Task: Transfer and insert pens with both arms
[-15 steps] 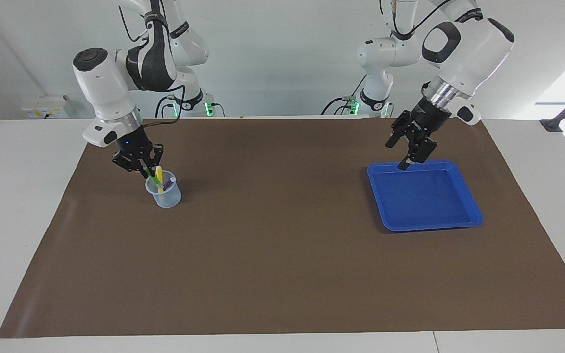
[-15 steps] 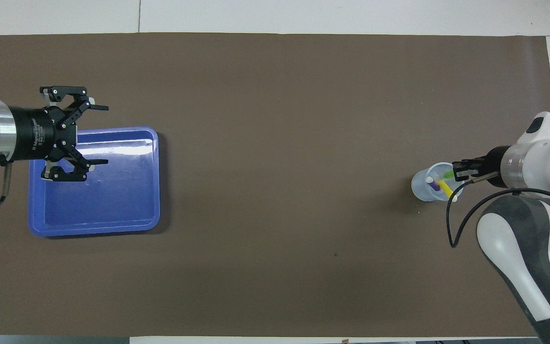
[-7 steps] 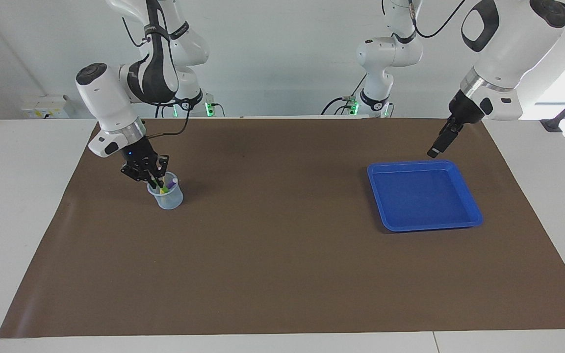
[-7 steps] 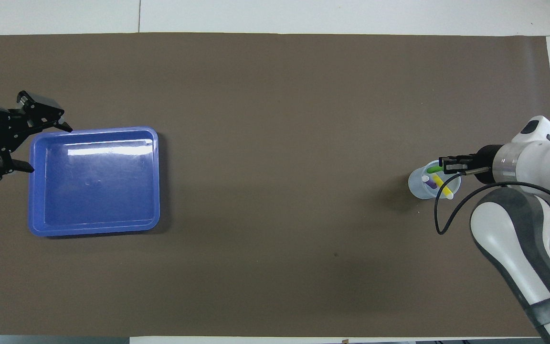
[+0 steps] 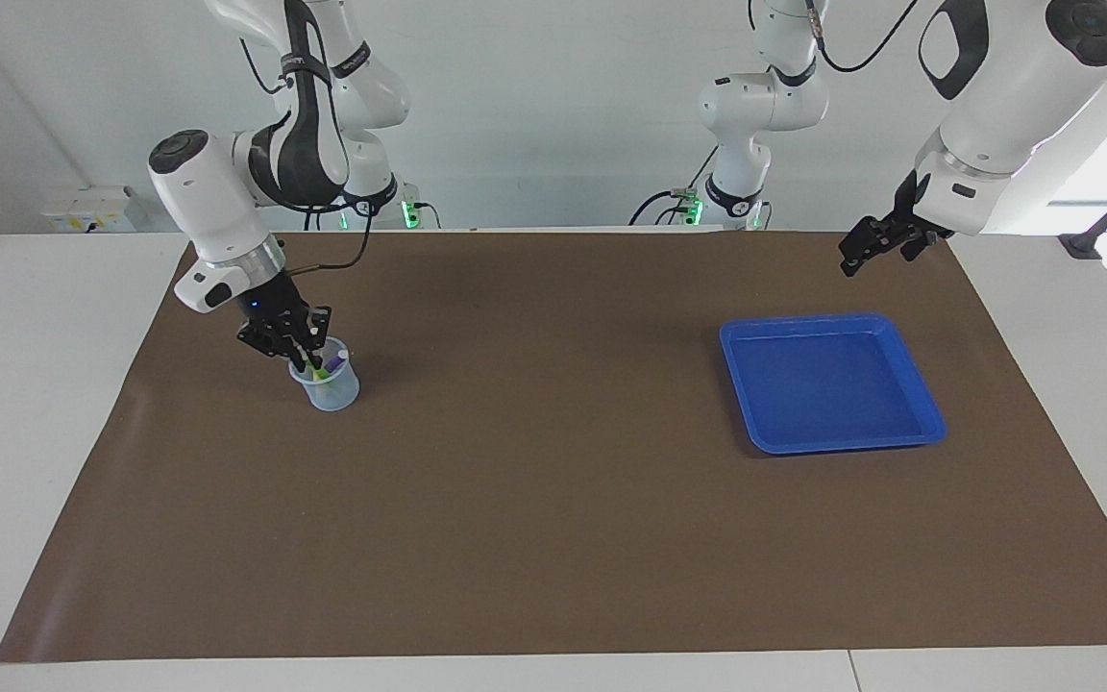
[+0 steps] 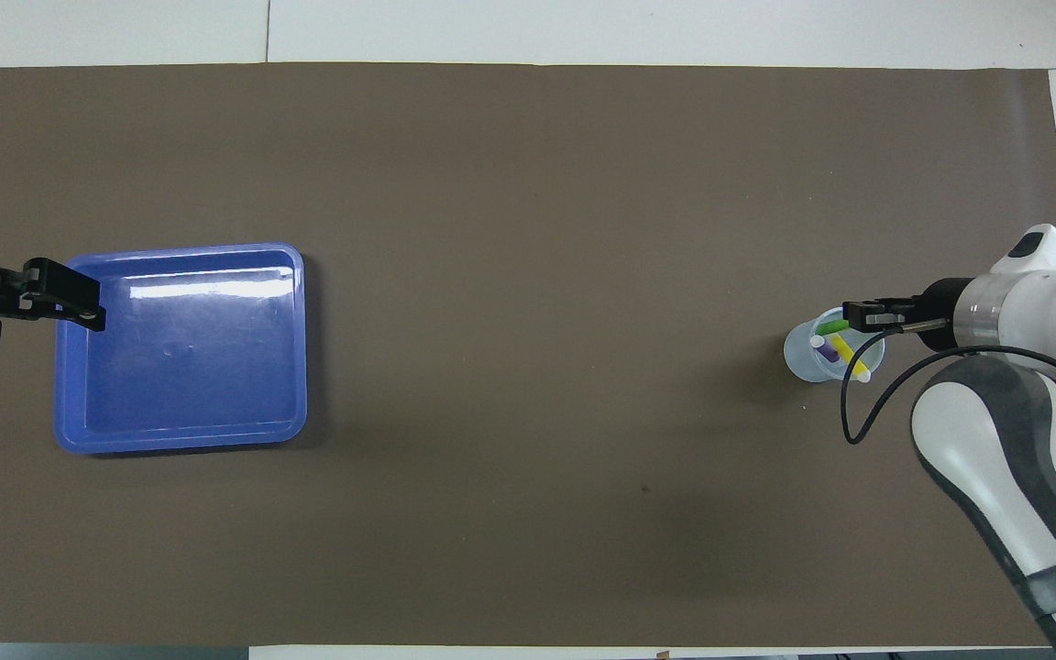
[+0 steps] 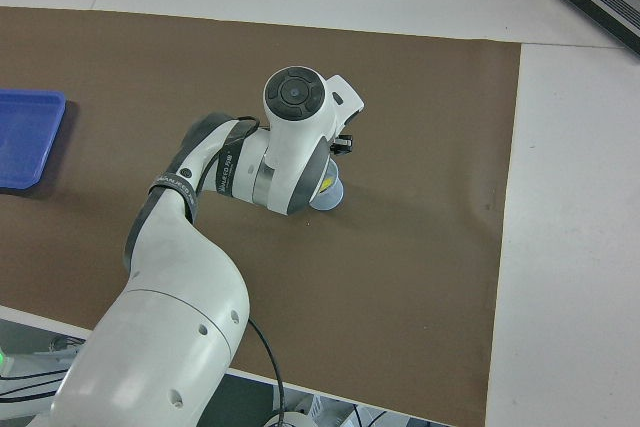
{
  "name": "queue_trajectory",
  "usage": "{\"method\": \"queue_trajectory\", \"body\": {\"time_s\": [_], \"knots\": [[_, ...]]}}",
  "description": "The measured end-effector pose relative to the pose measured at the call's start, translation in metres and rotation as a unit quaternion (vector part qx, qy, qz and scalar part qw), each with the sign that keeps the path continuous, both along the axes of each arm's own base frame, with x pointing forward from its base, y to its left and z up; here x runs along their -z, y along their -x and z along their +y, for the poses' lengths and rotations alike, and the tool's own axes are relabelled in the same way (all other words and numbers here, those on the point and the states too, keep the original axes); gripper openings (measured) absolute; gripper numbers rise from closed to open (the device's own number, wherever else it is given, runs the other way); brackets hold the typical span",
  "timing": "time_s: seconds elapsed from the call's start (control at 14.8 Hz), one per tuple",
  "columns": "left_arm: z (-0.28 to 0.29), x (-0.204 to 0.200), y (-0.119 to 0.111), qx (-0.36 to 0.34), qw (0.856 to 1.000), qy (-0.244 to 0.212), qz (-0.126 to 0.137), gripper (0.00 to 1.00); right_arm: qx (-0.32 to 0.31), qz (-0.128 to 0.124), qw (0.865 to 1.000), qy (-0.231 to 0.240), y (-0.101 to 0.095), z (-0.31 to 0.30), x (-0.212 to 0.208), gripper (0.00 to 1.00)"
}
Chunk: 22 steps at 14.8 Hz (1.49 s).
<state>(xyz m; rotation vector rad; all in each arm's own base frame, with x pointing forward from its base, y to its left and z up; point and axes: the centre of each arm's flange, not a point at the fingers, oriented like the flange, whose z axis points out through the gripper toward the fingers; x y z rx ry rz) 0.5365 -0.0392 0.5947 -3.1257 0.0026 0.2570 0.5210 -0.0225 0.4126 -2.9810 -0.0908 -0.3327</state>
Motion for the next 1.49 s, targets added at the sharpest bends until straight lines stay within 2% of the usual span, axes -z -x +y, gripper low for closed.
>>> {"method": "queue_trajectory", "body": {"time_s": [0.2, 0.34, 0.47, 0.68, 0.95, 1.29, 1.49], "knots": [[-0.004, -0.001, -0.001, 0.02, 1.0, 0.003, -0.006, 1.0, 0.011, -0.017, 1.0, 0.0, -0.011, -0.012, -0.015, 0.8], [-0.013, -0.007, -0.011, 0.028, 0.998, 0.006, -0.05, 1.0, 0.013, -0.018, 1.0, -0.001, -0.016, -0.017, -0.027, 0.99], [-0.019, -0.01, -0.016, 0.032, 0.997, 0.008, -0.071, 1.0, 0.011, -0.005, 1.0, -0.001, -0.02, -0.026, -0.046, 1.0], [-0.021, -0.01, -0.016, 0.034, 0.997, 0.008, -0.071, 1.0, 0.002, 0.013, 0.999, 0.039, -0.027, -0.041, -0.091, 1.0], [-0.024, -0.01, -0.015, 0.037, 0.997, 0.008, -0.07, 1.0, 0.035, 0.046, 0.996, 0.068, -0.028, -0.04, -0.148, 1.0], [-0.021, -0.008, -0.013, 0.034, 0.998, 0.008, -0.057, 1.0, 0.036, 0.078, 0.993, 0.08, -0.034, -0.036, -0.195, 1.0], [-0.026, -0.009, -0.005, 0.039, 0.999, 0.007, -0.029, 1.0, 0.036, 0.086, 0.993, 0.079, -0.034, -0.018, -0.204, 1.0]]}}
